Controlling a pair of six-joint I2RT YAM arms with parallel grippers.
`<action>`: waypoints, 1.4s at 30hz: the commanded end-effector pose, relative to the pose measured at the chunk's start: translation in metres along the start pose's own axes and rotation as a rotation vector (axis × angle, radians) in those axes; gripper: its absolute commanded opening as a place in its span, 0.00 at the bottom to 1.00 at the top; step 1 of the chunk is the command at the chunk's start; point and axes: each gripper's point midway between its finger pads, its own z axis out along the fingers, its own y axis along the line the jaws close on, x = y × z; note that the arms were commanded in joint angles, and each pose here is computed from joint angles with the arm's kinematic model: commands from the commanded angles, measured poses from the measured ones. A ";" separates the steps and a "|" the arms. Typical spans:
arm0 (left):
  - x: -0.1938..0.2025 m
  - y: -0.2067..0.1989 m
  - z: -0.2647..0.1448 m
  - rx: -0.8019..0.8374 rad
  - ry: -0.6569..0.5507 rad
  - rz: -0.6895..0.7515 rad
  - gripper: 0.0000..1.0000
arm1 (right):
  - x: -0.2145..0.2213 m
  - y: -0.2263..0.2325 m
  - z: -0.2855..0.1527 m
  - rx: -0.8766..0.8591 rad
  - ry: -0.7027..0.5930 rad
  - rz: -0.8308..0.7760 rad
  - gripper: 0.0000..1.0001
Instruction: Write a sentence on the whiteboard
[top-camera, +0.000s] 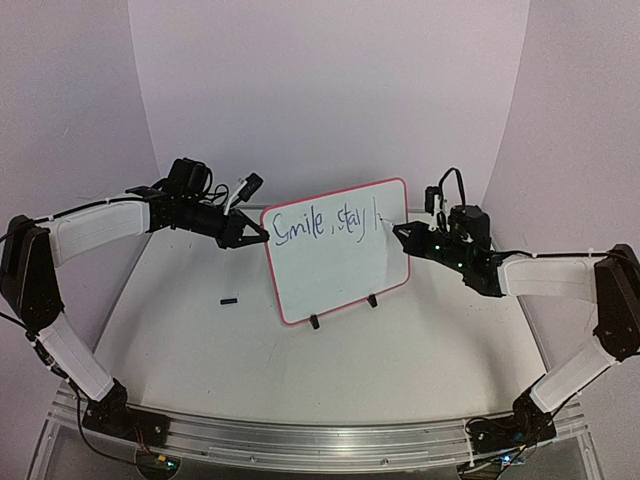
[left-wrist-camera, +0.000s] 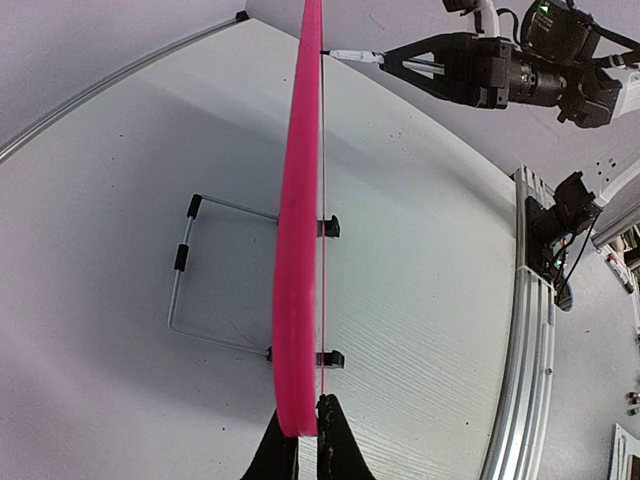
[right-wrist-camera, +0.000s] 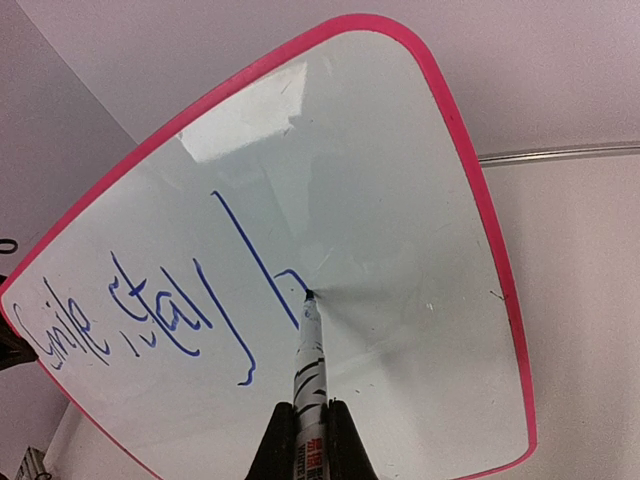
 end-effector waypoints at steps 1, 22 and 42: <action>0.038 -0.001 0.014 0.005 0.133 -0.054 0.00 | -0.003 -0.001 -0.001 0.002 -0.022 0.012 0.00; 0.038 -0.002 0.014 0.006 0.134 -0.055 0.00 | -0.002 0.016 -0.013 -0.077 -0.006 0.016 0.00; 0.037 -0.003 0.014 0.006 0.131 -0.053 0.00 | -0.034 0.014 -0.032 -0.048 -0.086 -0.018 0.00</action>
